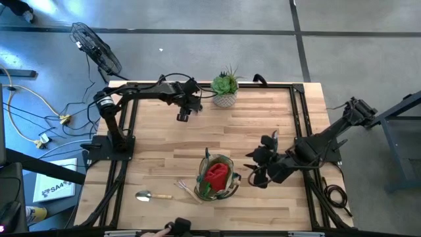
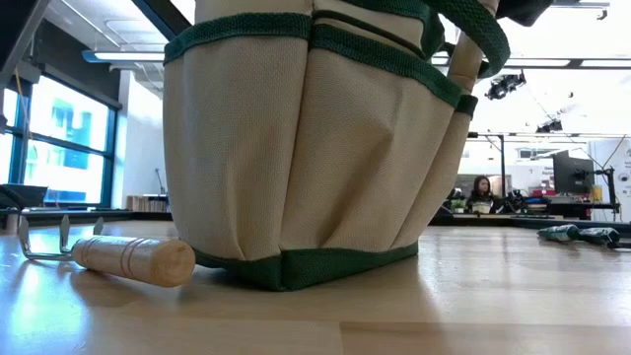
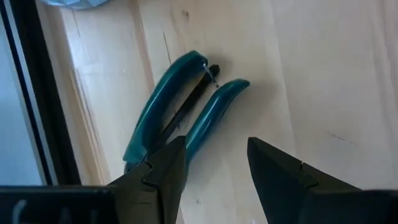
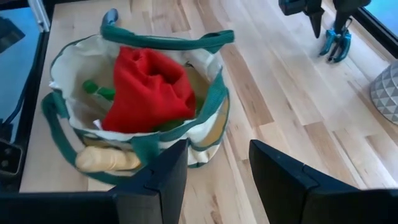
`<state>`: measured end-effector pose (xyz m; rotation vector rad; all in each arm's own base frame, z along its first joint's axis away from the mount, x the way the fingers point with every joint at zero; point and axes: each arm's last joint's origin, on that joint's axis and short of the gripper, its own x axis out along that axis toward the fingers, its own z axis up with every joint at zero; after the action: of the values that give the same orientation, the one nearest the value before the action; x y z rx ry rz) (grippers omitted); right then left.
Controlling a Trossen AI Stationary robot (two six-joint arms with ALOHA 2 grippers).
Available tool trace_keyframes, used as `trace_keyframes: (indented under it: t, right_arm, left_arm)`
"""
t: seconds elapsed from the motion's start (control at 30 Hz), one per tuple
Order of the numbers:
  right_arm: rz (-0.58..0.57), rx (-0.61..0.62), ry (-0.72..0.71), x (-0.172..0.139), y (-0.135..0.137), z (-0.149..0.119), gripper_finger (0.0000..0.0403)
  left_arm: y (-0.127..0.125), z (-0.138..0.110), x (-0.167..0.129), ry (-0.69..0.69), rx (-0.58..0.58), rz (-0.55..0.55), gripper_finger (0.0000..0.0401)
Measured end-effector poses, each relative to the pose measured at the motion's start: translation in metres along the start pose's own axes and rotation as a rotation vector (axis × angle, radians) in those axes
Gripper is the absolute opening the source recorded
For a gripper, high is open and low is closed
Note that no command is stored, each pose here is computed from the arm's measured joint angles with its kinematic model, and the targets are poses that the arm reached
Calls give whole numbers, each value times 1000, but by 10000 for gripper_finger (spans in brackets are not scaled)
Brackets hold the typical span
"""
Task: Pick & Place Garden tools in Gardening bag
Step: Put the green shear scissors into the white gardening bag
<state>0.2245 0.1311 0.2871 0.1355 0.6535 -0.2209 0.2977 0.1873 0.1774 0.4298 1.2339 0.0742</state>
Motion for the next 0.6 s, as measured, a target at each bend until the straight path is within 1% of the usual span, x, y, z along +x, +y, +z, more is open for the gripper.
trace_keyframes:
  t: [0.13,0.3,0.4,0.6]
  right_arm:
    - [6,12,13,2,-3,2,165]
    - [5,16,15,3,-4,2,165]
    - [5,15,15,3,-4,2,165]
    - [7,13,12,3,-4,3,165]
  left_arm:
    - [0,-3,3,21,-8,-20,166]
    - [-4,-6,15,59,-5,-51,166]
    - [-4,-6,18,70,-8,-41,166]
    - [-1,-3,19,51,-9,-1,166]
